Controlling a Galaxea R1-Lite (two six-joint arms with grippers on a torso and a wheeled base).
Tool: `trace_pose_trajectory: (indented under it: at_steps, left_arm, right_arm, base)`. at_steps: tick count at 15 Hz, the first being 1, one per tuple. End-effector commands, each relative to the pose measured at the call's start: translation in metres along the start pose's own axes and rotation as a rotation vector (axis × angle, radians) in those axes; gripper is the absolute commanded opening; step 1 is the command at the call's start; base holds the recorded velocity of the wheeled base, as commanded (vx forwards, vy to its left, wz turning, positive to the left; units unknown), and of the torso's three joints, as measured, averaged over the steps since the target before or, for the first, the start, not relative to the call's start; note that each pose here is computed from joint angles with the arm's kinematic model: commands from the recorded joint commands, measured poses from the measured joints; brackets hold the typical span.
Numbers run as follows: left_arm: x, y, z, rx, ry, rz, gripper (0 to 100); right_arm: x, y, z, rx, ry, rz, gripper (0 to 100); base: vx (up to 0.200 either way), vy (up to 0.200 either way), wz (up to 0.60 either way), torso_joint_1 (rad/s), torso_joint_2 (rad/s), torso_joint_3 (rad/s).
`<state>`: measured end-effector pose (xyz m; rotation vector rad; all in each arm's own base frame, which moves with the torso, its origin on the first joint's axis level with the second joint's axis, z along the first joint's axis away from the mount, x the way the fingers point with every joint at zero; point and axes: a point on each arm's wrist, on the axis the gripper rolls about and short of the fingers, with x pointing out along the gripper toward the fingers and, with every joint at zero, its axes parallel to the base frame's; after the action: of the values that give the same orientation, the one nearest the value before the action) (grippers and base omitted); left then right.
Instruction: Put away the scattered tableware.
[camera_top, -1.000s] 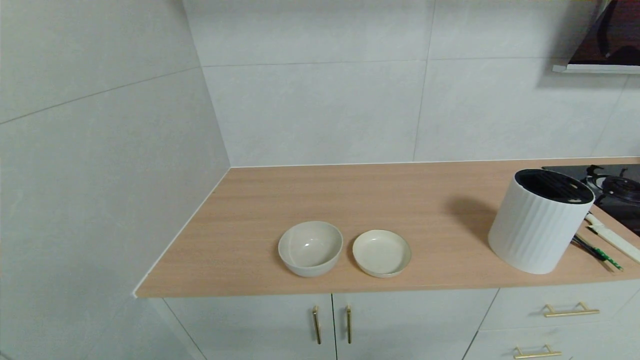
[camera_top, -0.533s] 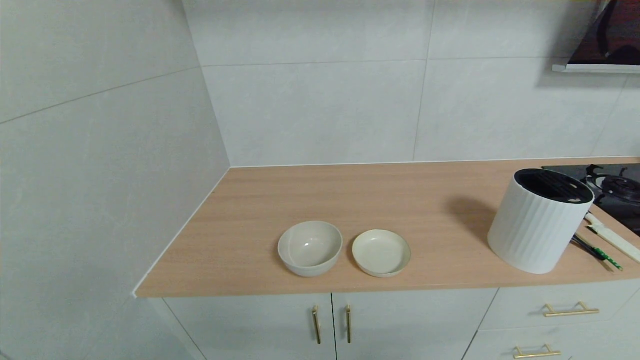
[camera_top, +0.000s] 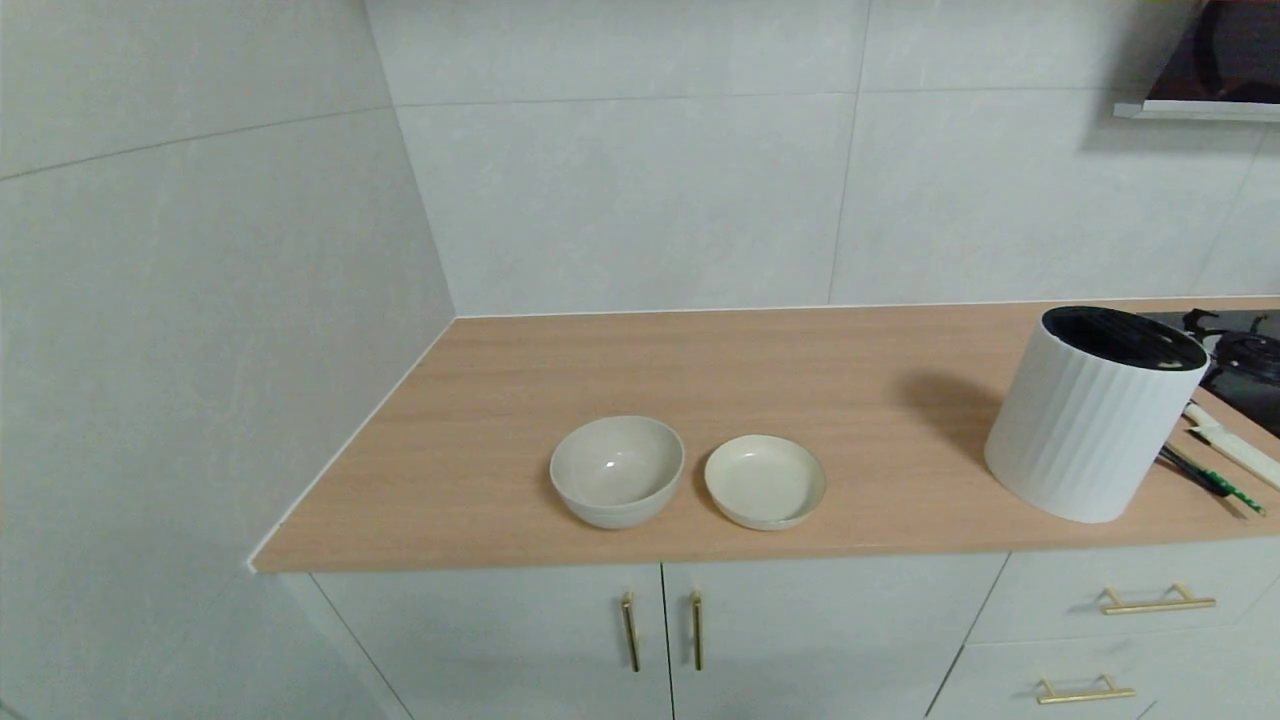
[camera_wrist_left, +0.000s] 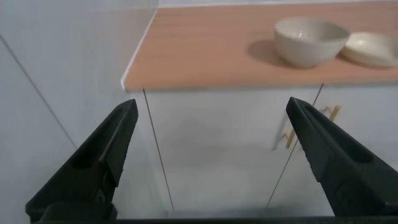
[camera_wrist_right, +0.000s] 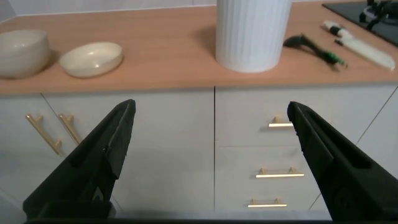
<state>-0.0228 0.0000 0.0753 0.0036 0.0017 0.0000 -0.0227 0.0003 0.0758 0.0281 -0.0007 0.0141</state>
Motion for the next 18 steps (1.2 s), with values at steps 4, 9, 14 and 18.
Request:
trace_pose_trajectory:
  at_steps: [4, 9, 14, 18]
  left_arm:
    - [0.0, 0.0, 0.0, -0.001, 0.0, 0.0, 100]
    - [0.0, 0.0, 0.0, -0.001, 0.0, 0.0, 100]
    - [0.0, 0.0, 0.0, -0.001, 0.0, 0.0, 100]
    - [0.0, 0.0, 0.0, -0.001, 0.0, 0.0, 100]
  right_arm:
    - [0.0, 0.0, 0.0, 0.0, -0.001, 0.001, 100]
    - [0.0, 0.0, 0.0, 0.001, -0.001, 0.003, 100]
    - [0.0, 0.0, 0.0, 0.001, -0.001, 0.001, 100]
    - [0.0, 0.0, 0.0, 0.0, -0.001, 0.001, 100]
  base:
    - [0.0, 0.0, 0.0, -0.237, 0.54, 0.3]
    - [0.0, 0.0, 0.0, -0.23, 0.53, 0.3]
    - [0.0, 0.0, 0.0, -0.207, 0.49, 0.288]
    - [0.0, 0.0, 0.0, -0.185, 0.48, 0.289]
